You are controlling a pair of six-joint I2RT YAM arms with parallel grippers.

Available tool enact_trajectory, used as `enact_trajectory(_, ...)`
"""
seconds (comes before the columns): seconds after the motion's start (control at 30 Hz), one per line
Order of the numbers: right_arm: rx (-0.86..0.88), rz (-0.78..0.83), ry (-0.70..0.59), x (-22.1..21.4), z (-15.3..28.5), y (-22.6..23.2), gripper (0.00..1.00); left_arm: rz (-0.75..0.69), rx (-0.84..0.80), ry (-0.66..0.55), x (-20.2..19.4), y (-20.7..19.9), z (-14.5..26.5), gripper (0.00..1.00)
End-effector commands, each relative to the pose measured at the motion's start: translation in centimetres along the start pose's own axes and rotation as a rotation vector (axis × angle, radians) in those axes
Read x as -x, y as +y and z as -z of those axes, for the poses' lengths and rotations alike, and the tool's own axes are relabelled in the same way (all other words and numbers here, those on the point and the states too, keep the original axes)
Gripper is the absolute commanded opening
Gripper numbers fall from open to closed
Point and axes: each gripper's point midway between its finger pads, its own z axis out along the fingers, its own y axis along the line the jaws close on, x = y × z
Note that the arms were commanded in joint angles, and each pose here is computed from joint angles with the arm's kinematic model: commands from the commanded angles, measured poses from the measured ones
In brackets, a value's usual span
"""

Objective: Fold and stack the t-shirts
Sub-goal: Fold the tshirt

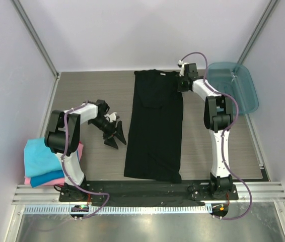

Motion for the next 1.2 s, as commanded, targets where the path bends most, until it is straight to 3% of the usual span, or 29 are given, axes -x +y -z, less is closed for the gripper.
enact_trajectory(0.0, -0.029, 0.012, 0.009, 0.3, -0.8, 0.2, 0.10, -0.049, -0.008, -0.022, -0.7, -1.5, -0.3, 0.58)
enact_trajectory(0.43, -0.092, 0.062, -0.123, 4.7, -2.7, -0.7, 0.08, -0.056, 0.104, 0.056, -2.8, -0.3, -3.0, 0.56)
enact_trajectory(0.5, -0.096, 0.058, -0.142, 5.5, -2.1, -0.6, 0.15, -0.064, 0.117, 0.041, -2.8, -0.2, -2.8, 0.58)
enact_trajectory(0.53, -0.096, 0.053, -0.135, 5.3, -1.7, -0.5, 0.31, -0.073, 0.125, 0.032, -2.8, -0.2, -2.6, 0.60)
enact_trajectory(0.63, -0.157, 0.045, -0.177, 7.4, 2.5, -1.2, 0.52, -0.086, 0.143, 0.011, -3.1, -0.2, -1.9, 0.67)
enact_trajectory(0.83, -0.173, -0.104, -0.281, 9.3, 15.3, -1.3, 0.56, -0.034, 0.132, -0.030, -4.4, 0.3, -2.0, 0.69)
enact_trajectory(0.9, -0.078, -0.225, -0.223, 6.8, 17.4, 0.3, 0.56, 0.000, 0.130, -0.053, -5.0, 0.7, -2.3, 0.67)
enact_trajectory(0.93, -0.038, -0.275, -0.129, 2.9, 17.2, 0.7, 0.55, 0.010, 0.124, -0.057, -5.2, 0.9, -2.4, 0.67)
enact_trajectory(1.0, 0.145, -0.393, -0.023, -0.5, 19.7, 4.4, 0.51, 0.047, 0.110, -0.061, -5.9, 1.2, -2.9, 0.63)
enact_trajectory(1.03, 0.180, -0.461, 0.100, -5.5, 19.3, 5.2, 0.47, 0.046, 0.113, -0.068, -5.9, 1.4, -3.0, 0.62)
enact_trajectory(1.1, 0.305, -0.570, 0.217, -9.5, 21.2, 8.1, 0.45, 0.034, 0.139, -0.116, -5.4, 1.9, -2.8, 0.62)
enact_trajectory(1.13, 0.300, -0.663, 0.335, -14.4, 21.5, 8.8, 0.47, 0.048, 0.147, -0.121, -5.6, 2.5, -3.1, 0.62)
enact_trajectory(1.17, 0.304, -0.698, 0.381, -16.4, 22.0, 9.2, 0.47, 0.047, 0.138, -0.145, -5.2, 2.5, -3.3, 0.61)
